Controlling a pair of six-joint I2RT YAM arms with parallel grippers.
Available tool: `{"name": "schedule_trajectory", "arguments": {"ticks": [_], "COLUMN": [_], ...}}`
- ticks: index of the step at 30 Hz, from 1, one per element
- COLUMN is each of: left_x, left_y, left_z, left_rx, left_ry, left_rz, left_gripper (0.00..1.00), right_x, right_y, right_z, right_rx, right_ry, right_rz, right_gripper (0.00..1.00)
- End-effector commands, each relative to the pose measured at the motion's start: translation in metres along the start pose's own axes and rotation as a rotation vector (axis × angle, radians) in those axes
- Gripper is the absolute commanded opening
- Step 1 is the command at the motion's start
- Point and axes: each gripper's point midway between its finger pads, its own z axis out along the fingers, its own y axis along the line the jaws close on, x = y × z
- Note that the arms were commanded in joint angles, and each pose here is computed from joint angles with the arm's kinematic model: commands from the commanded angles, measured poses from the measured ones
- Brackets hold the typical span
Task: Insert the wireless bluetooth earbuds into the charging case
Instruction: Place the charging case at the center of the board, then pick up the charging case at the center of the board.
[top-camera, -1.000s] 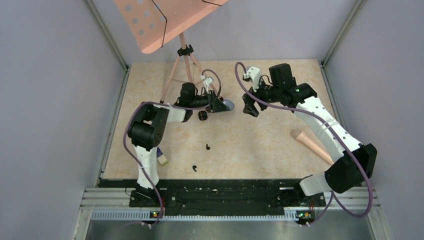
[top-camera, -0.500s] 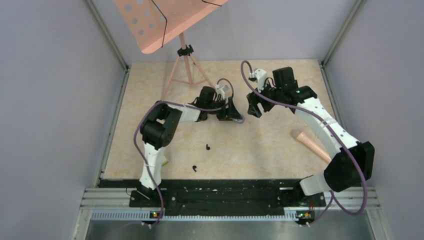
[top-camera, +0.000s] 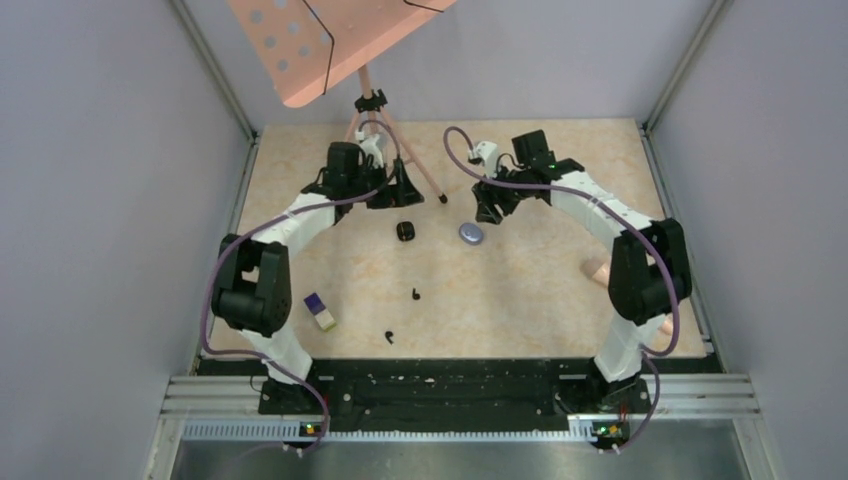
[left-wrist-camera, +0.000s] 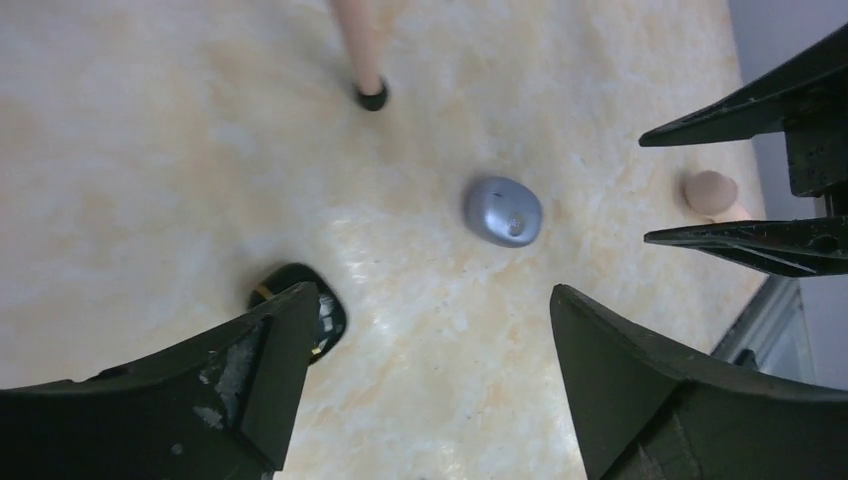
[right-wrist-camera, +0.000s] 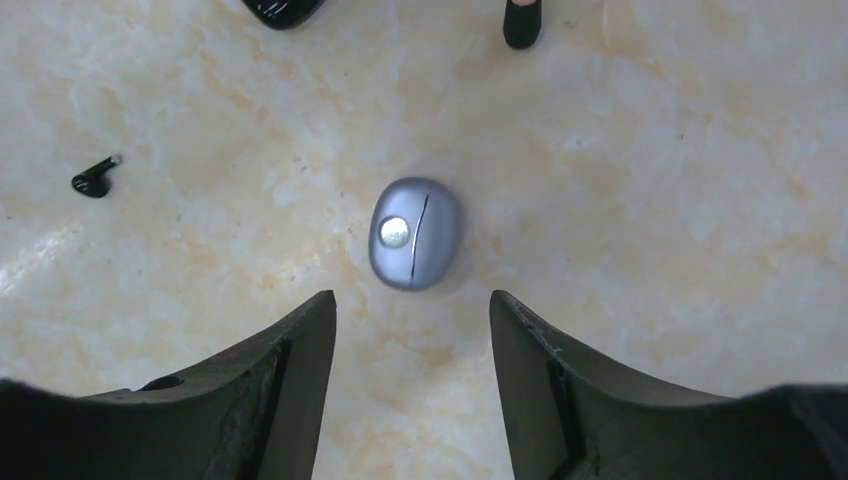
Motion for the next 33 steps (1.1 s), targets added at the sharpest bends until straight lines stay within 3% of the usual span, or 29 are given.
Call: {"name": "schedule_trajectory", "arguments": {"ticks": [1,3,6,11,15,22,28,33], "left_x": [0.018,0.026,0.036,0.043,0.054,0.068,0.081,0.095], "left_y": [0.056,0.069,0.074,0.070,0.080,0.082,0.077,0.048], "left_z": [-0.022,-0.022,-0.009,0.022,0.031,0.036,0.046,0.057], "left_rx": [-0.197,-0.240,-0.260,-0.319,-0.467,-0.535,-0.524,-0.382], "left_ry": [0.048,0.072,0.098,0.119,0.143,0.182,0.231,0.286], "left_rz": [-0.100,-0.136,-0.183,-0.145,-0.116,-0.066,0.053,0.163], "left_gripper": [0.82,0.73,0.72,0.72,0.72,0.60,0.53,0.39], "right_x": [-0.041,-0.048,-0.053,-0.037,-0.021,-0.016,-0.009,-0.001], "right_y": [-0.009,-0.011,-0.014,-0.015,-0.019,-0.019,-0.028,-0.029], "right_z": [0.028,0.034,0.037,0.032,0.024,0.015,0.010,0.000], "right_rx": [-0.017,-0.024,-0.008,0.039,0.100,0.118,0.146,0.163], "right_ry": [-0.076,-0.085,-0.084,-0.042,-0.004,-0.003,0.009,0.015], "right_rz": [-0.207,-0.195,-0.154,-0.105,-0.082,-0.070,-0.043,-0.054], "right_gripper": [0.55,0.53,0.52,0.52,0.52,0.52,0.53,0.52]}}
